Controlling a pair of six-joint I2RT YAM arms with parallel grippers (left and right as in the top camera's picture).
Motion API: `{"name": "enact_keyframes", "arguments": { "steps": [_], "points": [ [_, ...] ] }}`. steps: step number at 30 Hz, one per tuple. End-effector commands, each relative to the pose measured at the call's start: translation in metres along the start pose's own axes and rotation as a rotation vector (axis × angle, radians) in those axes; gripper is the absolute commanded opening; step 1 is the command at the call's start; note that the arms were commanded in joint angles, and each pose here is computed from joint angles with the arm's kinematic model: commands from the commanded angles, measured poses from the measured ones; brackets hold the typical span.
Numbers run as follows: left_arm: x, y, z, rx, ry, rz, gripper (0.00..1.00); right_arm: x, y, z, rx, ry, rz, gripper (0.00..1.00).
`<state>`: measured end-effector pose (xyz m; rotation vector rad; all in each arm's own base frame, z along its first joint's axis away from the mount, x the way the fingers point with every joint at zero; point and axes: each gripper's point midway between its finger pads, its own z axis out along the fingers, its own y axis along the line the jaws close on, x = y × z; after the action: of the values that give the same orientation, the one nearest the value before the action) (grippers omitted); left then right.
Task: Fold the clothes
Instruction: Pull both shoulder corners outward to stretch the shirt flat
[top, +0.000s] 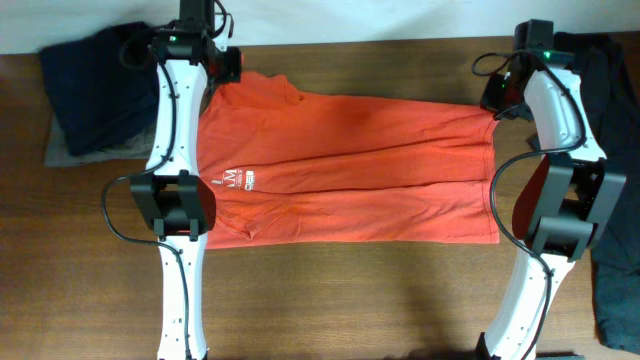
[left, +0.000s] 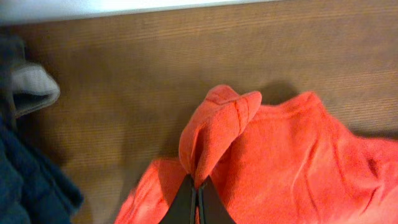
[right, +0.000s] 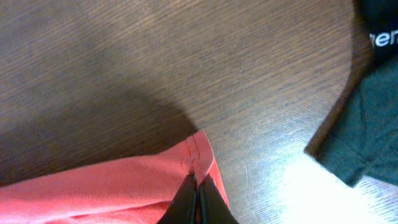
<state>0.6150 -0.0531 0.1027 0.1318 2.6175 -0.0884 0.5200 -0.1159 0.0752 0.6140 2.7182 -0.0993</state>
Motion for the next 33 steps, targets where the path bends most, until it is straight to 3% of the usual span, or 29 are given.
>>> {"name": "enact_keyframes", "arguments": {
  "steps": [1,17,27,33],
  "points": [
    [0.005,0.004,-0.006,-0.011,0.021,-0.009,0.00,-0.009,-0.004,-0.017,0.009,-0.019,0.021,0.04],
    [0.048,0.014,-0.016,-0.016,0.201,-0.035,0.00,0.022,-0.020,-0.047,0.051,0.138,0.066,0.04],
    [0.050,0.016,-0.063,-0.018,0.217,-0.044,0.00,0.034,-0.042,-0.048,-0.032,0.231,0.191,0.04],
    [0.066,0.014,-0.069,-0.017,0.284,-0.046,0.00,0.040,-0.045,-0.050,-0.055,0.261,0.206,0.04]
  ]
}}
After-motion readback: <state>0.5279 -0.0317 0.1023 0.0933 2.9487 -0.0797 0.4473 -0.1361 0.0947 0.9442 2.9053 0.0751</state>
